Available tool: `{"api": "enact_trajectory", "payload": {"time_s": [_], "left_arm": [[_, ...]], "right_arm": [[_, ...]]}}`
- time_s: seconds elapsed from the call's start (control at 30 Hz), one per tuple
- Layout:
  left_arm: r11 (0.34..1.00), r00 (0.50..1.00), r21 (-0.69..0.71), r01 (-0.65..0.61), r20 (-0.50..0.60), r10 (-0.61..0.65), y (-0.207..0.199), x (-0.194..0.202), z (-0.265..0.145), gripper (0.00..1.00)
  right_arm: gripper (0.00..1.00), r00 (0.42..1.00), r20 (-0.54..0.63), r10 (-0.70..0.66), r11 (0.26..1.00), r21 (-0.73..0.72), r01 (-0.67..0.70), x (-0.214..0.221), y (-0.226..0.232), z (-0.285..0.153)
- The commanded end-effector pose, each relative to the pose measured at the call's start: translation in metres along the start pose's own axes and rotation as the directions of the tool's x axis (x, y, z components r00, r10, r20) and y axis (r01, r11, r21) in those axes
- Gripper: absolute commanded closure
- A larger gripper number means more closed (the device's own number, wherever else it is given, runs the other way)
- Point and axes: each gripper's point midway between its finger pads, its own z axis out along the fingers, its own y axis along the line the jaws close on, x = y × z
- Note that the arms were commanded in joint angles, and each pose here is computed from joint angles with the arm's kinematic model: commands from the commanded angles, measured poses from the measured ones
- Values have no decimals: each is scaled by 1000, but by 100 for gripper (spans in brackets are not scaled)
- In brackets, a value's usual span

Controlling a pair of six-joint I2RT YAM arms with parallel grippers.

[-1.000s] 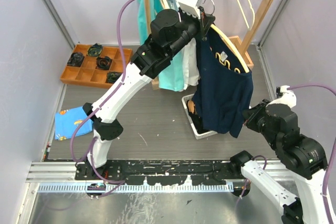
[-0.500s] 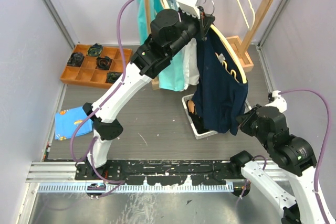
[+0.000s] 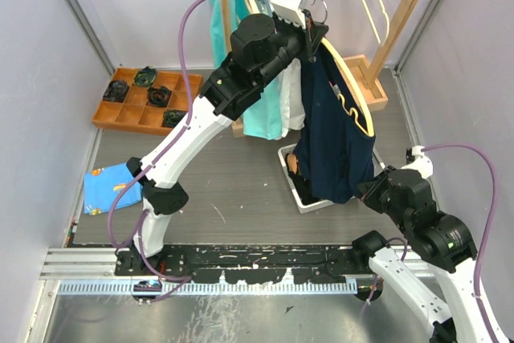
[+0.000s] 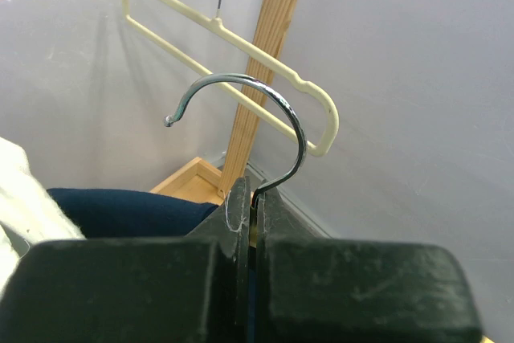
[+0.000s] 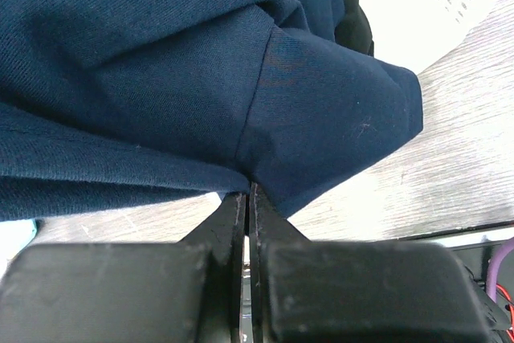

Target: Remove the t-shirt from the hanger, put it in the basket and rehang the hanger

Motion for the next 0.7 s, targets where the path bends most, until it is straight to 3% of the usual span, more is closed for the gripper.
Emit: {"api": "enact_trajectory", "payload": {"time_s": [0.0, 0.37, 0.67], "left_arm": [[995, 959, 7, 102, 265, -100, 2, -102, -27, 100], [994, 954, 6, 114, 278, -111, 2, -105, -26, 100], [993, 959, 37, 116, 257, -122, -4, -98, -25, 100]], "right_arm": [[99, 1000, -9, 3, 1000, 15, -3, 6, -8, -1], [99, 1000, -21, 1, 999, 42, 0, 14, -17, 4], [99, 997, 83, -1, 999, -44, 5, -14, 2, -9]]}}
